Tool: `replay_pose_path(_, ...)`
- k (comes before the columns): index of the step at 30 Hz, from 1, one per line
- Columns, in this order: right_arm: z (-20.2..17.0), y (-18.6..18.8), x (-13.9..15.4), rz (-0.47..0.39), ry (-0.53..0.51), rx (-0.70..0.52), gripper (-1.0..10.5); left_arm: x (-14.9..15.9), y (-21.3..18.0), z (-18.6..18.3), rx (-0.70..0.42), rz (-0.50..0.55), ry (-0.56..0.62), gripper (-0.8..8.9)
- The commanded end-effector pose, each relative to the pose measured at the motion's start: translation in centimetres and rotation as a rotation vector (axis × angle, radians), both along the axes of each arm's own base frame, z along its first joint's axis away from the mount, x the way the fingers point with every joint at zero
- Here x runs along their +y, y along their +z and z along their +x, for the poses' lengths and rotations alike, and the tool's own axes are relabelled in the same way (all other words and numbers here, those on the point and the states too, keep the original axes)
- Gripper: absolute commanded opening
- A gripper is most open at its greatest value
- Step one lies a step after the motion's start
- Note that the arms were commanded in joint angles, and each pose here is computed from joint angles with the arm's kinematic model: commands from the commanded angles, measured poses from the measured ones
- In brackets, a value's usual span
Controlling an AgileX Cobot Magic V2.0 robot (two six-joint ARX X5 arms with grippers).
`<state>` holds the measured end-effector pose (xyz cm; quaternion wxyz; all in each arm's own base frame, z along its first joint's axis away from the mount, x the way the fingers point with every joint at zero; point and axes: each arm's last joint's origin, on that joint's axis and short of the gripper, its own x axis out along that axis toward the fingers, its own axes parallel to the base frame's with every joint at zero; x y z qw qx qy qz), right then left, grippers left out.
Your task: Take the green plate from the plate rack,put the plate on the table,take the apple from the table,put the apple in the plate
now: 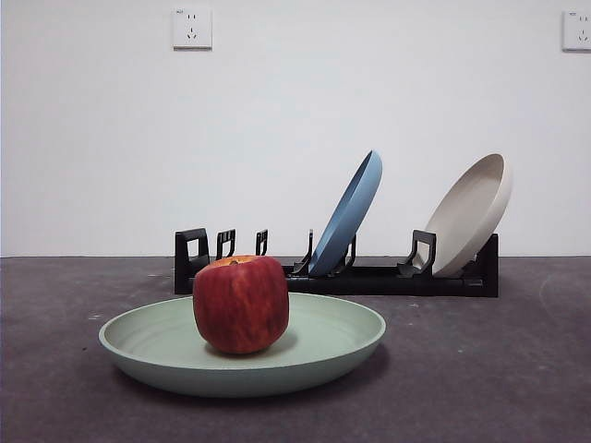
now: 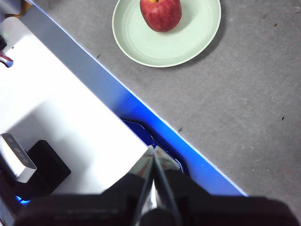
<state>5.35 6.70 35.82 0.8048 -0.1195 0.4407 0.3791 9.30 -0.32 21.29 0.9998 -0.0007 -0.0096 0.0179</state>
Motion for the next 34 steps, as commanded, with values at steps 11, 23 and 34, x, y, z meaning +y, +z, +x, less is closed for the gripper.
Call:
replay_pose_path(11, 0.0, -0.1, 0.1, 0.000, -0.003, 0.002, 0.0, 0.1, -5.0, 0.2, 0.128, -0.050, 0.012, -0.03)
replay_pose_path(23, 0.0, -0.1, 0.1, 0.000, -0.003, 0.003, 0.0, 0.1, -6.5, 0.3, 0.190, -0.152, 0.020, -0.03)
replay_pose_path(34, 0.0, -0.1, 0.1, 0.000, -0.003, 0.003, 0.0, 0.1, -6.5, 0.3, 0.190, -0.149, 0.021, -0.03)
